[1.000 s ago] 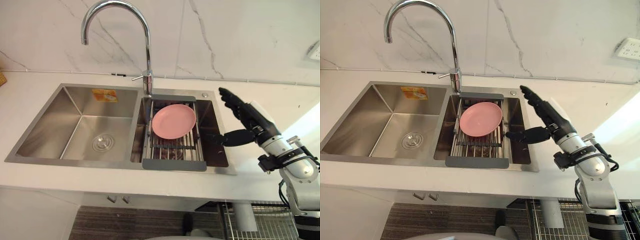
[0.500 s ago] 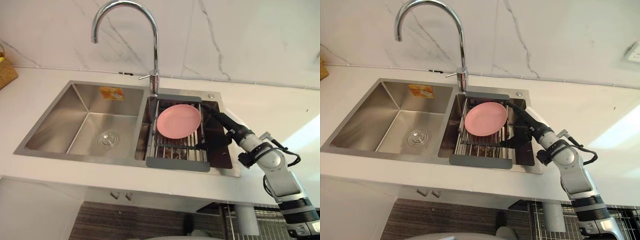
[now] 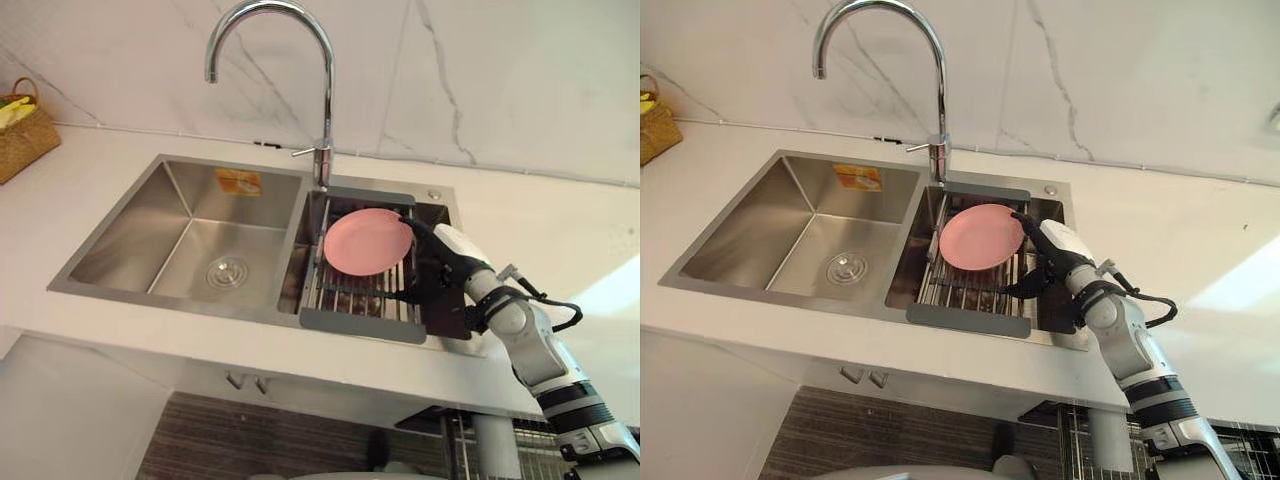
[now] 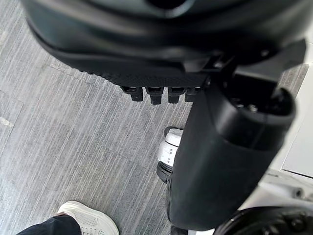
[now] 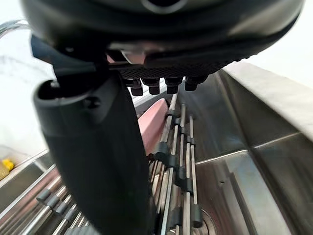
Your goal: Walk over to the sink, pick up the cup, carry it to the dishwasher, place the cup inside the dishwasher, then close the dishwasher door
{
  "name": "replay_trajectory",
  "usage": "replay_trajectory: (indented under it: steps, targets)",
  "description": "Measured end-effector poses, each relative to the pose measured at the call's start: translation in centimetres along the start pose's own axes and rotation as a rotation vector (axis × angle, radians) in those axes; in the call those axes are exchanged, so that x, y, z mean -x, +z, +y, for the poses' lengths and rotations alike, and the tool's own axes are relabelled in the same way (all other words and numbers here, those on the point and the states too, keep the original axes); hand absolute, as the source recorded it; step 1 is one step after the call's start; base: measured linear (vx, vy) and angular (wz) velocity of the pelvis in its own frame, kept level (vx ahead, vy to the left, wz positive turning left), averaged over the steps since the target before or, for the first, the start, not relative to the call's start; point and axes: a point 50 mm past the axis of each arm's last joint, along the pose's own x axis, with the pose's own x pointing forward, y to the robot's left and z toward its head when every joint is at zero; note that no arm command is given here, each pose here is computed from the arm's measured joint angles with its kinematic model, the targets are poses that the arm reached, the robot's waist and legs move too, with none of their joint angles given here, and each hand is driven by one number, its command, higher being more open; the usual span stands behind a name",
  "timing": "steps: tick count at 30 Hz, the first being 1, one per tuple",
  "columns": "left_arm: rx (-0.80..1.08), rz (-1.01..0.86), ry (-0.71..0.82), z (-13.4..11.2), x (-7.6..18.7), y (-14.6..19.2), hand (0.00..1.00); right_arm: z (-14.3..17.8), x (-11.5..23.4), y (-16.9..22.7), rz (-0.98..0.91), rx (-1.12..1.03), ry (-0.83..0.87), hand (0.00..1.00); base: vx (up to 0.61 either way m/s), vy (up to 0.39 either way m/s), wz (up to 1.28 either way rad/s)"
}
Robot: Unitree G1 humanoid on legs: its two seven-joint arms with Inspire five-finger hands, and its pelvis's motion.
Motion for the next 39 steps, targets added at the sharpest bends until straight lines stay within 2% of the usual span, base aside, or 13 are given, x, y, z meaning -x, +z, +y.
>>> replay_trajectory:
  steps: [13,25,26,32,39]
  targets:
    - [-0.002,-0.008,-0.009,-0.2,0.0,0.1,1.00,-0.1,-0.7,0.5,-0.008,0.067,-0.138,1.00,0.00,0.000,0.01]
    - [-0.030,-0.029,-0.020,-0.2,0.1,0.5,1.00,1.6,-2.1,0.9,-0.016,0.149,-0.099,1.00,-0.01,0.000,0.04]
    - [-0.030,-0.031,-0.020,-0.2,0.1,0.5,1.00,1.6,-2.2,1.0,-0.020,0.156,-0.095,0.00,-0.02,-0.001,0.09]
    - [-0.041,-0.044,-0.023,-0.3,0.1,0.7,1.00,2.1,-2.8,1.4,-0.077,0.236,-0.106,0.00,-0.02,-0.004,0.08]
    - [-0.042,-0.062,-0.025,-0.3,0.1,0.8,1.00,2.8,-2.5,2.7,-0.237,0.338,-0.187,0.00,-0.03,-0.005,0.09]
